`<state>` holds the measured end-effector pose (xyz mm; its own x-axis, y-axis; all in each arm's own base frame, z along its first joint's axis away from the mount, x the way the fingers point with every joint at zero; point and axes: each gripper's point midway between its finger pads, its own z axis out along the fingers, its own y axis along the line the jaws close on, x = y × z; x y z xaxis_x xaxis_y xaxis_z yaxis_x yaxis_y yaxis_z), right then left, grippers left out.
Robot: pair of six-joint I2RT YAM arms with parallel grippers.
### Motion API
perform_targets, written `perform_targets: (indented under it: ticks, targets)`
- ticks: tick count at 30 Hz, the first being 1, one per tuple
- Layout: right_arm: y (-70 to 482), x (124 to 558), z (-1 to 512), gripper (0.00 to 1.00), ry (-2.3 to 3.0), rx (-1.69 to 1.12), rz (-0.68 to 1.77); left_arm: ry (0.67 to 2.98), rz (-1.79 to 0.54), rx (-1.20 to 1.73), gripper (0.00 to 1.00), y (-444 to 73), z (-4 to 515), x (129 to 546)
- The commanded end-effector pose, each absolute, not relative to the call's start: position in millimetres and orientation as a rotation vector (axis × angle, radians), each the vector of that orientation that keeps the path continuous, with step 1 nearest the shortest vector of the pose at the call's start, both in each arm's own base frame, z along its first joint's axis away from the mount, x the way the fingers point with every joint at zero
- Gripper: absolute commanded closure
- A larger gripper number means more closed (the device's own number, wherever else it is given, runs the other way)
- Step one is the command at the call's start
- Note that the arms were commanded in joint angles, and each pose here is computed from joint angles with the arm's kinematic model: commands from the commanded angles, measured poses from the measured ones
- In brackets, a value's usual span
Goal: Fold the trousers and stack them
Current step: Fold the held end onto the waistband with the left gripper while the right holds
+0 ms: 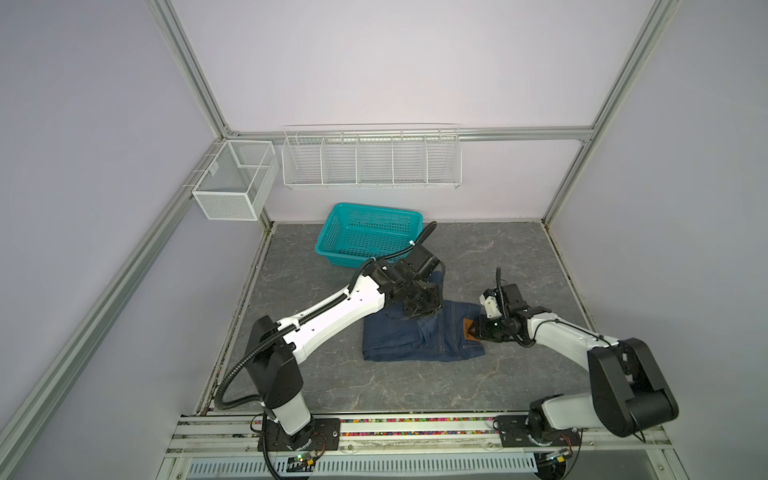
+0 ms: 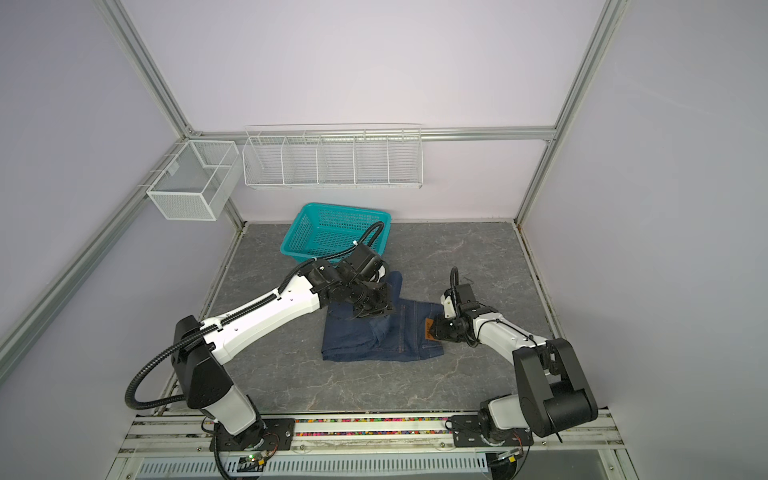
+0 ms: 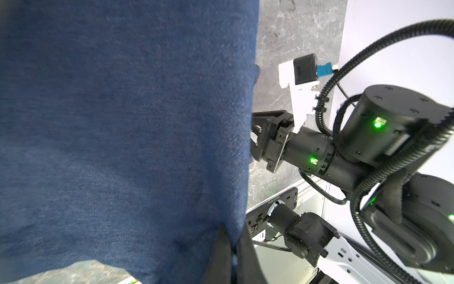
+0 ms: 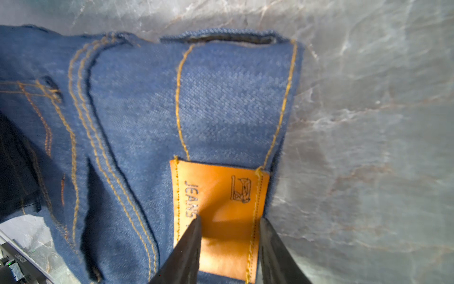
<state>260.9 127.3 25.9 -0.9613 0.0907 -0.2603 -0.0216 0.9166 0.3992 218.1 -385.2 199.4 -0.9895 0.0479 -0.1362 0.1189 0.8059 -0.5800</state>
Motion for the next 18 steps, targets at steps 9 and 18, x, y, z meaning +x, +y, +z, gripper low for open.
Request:
perform_targets:
  ticks: [9, 18]
  targets:
    - [131, 247, 12, 0.60, 2.861, 0.069, 0.605, 2.865, -1.084, 0.207, 1.00, -453, 181, 217]
    - [133, 249, 18, 0.60, 2.837, 0.061, 0.625, 2.924, -1.097, 0.231, 1.00, -478, 145, 214]
